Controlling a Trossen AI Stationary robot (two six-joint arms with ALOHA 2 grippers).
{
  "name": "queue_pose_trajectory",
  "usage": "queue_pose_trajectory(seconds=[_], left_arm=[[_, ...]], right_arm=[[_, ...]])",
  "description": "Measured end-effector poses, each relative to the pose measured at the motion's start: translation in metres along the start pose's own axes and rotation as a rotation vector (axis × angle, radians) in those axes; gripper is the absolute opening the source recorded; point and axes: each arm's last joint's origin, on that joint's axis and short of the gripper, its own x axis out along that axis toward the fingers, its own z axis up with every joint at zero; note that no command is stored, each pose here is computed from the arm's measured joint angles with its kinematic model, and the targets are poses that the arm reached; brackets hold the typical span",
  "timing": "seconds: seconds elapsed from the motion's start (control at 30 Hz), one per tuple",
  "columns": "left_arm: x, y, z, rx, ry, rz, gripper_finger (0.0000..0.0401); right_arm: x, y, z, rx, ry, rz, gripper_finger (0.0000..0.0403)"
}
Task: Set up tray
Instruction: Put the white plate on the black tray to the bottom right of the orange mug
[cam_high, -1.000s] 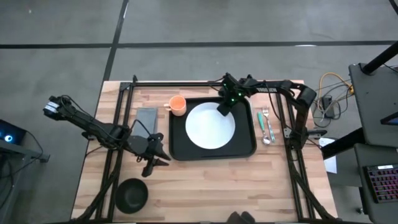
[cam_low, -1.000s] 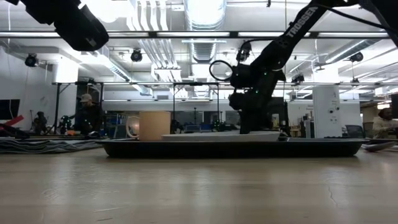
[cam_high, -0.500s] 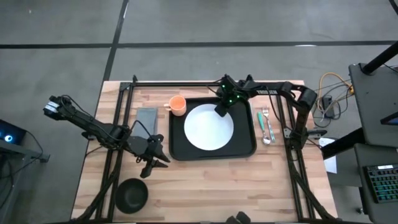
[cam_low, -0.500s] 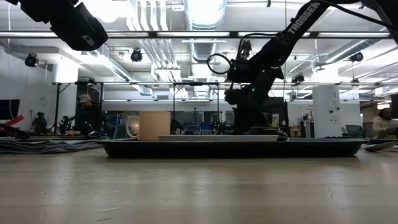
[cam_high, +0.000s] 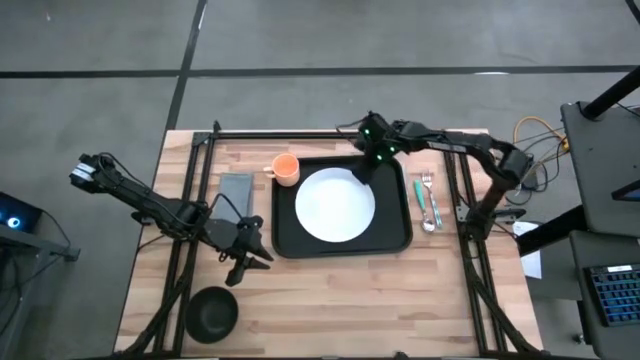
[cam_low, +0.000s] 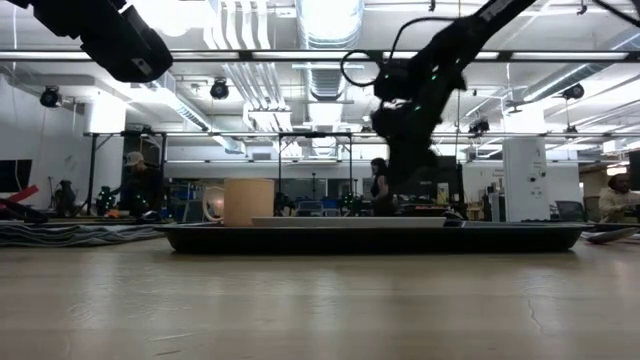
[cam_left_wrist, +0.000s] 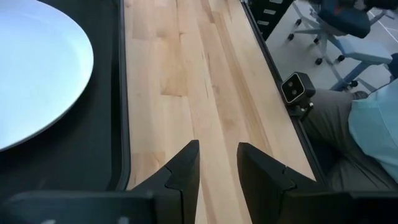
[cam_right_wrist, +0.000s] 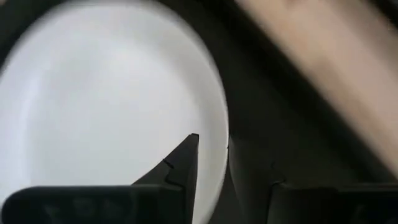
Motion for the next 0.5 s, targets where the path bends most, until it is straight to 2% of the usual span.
queue_pose_trajectory(seconds=[0.13, 0.3, 0.5], left_arm=[[0.000, 0.000, 0.000, 0.000, 0.001, 0.000, 0.0089], [0.000, 0.000, 0.000, 0.000, 0.001, 0.000, 0.0089], [0.000, 0.000, 0.000, 0.000, -0.006, -0.002, 0.0089]], right_arm=[[-0.015, 0.020, -0.035, -0.057, 0.143, -0.026, 0.0078], [-0.012, 0.037, -0.069, -0.093, 0.127, 0.001, 0.0085], [0.007, 0.033, -0.092, -0.075, 0.144, 0.006, 0.0082]])
